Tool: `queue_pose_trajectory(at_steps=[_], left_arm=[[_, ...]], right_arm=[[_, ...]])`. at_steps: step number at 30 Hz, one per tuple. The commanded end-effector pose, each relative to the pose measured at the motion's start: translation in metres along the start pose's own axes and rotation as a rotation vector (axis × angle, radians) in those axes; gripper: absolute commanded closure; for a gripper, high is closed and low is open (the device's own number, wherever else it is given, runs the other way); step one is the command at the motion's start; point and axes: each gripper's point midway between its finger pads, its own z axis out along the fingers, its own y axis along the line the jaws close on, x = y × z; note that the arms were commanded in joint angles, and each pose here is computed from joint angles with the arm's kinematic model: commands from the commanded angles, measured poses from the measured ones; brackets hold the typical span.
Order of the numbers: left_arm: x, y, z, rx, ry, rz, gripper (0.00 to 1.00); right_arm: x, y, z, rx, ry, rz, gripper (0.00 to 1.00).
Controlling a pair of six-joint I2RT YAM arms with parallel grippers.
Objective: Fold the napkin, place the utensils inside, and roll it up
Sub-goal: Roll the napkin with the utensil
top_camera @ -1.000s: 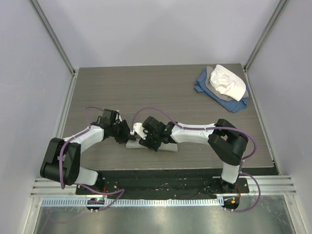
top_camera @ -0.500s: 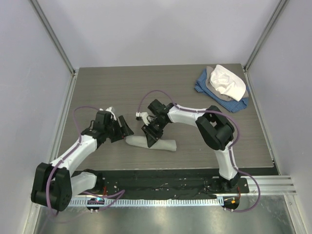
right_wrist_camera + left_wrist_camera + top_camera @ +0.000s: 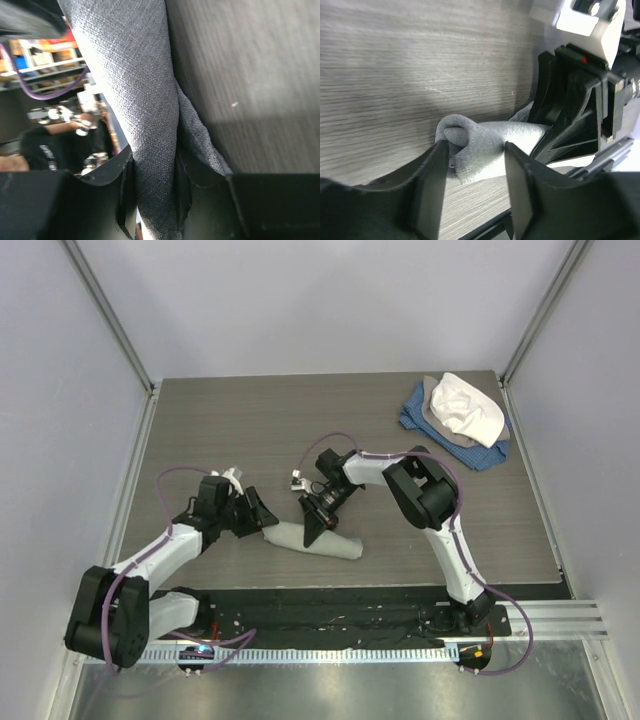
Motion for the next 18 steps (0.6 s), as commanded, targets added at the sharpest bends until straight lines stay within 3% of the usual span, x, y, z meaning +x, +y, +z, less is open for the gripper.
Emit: queue_pose_trajectory(at_steps=[1,5,9,13,18], left_arm=[[0.001,-0.018,0.011,0.117,0.007,-0.014,0.52],[0.006,-0.014,0.015,0.102,0.020,-0.024,0.78],[0.000,-0.008,0.014,0.040,0.010,-0.029,0.96],[0.001,-0.002,0.017,-0.018,0.056,-0.042,1.00],[0.007,0.004,0.020,-0.084,0.157,-0.055,1.00]], right_arm=[[-0.001,-0.017,-0.001,0.018,0.003,0.053,0.66],[-0.010,-0.020,-0.010,0.062,-0.037,0.031,0.63],[-0.031,-0.017,-0.035,0.219,-0.126,-0.046,0.48],[-0.051,-0.006,-0.067,0.413,-0.231,-0.164,0.28],[-0.065,0.022,-0.104,0.652,-0.406,-0.376,0.11]])
